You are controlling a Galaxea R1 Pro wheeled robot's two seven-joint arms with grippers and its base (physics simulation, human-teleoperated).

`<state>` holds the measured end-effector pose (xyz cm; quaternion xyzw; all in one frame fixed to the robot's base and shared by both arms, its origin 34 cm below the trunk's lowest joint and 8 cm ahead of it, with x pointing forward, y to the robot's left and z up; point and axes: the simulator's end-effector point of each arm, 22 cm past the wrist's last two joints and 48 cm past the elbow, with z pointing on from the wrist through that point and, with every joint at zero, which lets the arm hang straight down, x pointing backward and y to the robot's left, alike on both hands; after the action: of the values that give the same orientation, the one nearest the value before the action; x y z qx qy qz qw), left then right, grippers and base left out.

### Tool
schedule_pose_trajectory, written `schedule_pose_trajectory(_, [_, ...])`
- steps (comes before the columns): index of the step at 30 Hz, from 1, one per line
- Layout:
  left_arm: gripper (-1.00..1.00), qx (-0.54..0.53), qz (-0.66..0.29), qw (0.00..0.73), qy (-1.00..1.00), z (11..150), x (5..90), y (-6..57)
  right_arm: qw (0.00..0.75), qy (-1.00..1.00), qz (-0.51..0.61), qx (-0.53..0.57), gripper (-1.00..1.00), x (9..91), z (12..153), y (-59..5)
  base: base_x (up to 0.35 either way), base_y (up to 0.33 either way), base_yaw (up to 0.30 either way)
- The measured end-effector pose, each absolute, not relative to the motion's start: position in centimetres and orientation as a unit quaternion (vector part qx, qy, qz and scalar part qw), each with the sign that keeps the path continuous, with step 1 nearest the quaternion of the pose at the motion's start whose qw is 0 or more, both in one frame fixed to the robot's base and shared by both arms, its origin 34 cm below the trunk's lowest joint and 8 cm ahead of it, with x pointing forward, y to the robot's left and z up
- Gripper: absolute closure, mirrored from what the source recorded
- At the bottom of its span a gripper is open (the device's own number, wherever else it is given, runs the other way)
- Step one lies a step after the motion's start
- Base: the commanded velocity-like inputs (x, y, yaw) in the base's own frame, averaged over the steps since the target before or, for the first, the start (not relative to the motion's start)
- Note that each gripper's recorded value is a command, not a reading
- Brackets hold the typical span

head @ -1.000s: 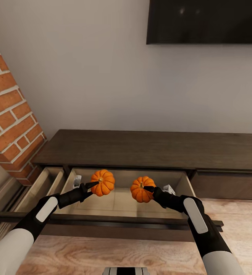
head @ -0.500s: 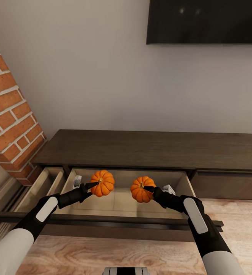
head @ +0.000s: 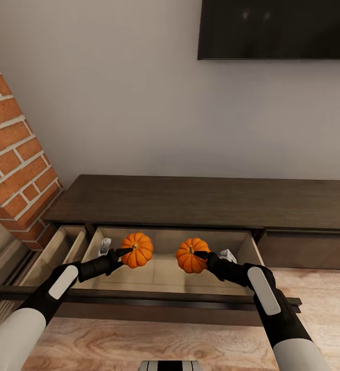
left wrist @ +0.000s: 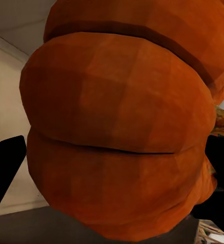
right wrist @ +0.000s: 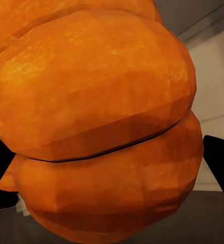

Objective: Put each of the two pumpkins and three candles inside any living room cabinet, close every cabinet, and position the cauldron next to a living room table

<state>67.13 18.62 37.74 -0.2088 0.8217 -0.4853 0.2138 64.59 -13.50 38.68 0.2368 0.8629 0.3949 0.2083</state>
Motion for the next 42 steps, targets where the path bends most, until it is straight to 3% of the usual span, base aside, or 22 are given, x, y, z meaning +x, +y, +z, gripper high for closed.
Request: schedule_pose_trajectory(42, [1.00, -0.232, -0.396, 0.187, 0.869, 33.8, 66.2, 20.9, 0.208, 0.864, 0.394, 0.236, 1.00, 64.5, 38.7, -13.5, 0.000, 0.000, 0.000])
